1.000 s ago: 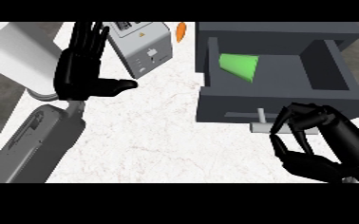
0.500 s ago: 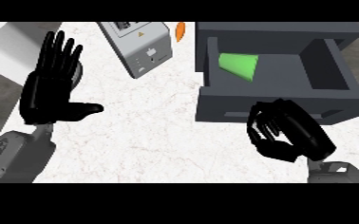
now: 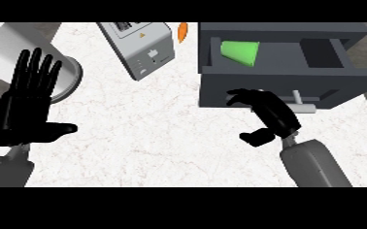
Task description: Pick up the cup, place it into the drawer and close the drawer
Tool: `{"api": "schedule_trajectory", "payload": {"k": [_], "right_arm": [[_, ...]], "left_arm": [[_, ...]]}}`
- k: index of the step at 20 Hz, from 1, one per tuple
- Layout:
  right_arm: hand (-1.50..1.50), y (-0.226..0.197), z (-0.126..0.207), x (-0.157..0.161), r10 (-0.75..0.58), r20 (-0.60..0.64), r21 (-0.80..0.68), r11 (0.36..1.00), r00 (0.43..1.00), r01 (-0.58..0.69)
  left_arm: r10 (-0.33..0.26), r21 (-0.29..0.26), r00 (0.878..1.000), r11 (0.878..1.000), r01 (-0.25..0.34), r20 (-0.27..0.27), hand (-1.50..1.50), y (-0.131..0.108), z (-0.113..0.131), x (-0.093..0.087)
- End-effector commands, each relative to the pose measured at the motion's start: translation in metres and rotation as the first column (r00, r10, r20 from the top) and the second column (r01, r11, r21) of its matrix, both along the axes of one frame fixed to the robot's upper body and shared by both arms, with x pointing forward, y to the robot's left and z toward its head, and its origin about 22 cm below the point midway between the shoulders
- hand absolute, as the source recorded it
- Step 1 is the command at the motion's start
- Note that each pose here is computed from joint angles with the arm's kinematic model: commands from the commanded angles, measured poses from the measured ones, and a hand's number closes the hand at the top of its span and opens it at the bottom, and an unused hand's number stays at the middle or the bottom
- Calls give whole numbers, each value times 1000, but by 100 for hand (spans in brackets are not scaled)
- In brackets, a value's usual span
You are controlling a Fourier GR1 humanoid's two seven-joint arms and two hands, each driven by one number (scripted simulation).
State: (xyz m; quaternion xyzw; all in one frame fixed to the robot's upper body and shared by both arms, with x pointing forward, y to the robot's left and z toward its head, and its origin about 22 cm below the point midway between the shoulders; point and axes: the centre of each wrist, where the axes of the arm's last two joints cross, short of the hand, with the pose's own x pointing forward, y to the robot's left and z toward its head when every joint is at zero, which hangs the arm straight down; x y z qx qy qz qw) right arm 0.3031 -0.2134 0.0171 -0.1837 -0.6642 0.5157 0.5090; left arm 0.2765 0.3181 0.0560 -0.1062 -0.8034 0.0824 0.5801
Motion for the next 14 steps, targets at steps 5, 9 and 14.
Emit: {"api": "schedule_trajectory", "payload": {"k": [5, 9, 14], "right_arm": [[-150, -3, -30, 57, -21, -59, -45, 999, 998, 19], [-150, 8, -28, 83, -26, -72, -4, 1000, 997, 26], [-150, -25, -26, 100, -22, -97, 39, 999, 995, 26]], "left_arm": [[-13, -1, 1000, 1000, 13, 13, -150, 16, -1, -13], [-14, -3, 1000, 1000, 14, 0, -150, 16, -5, -8], [-39, -18, 999, 999, 39, 14, -150, 18, -6, -16]]}}
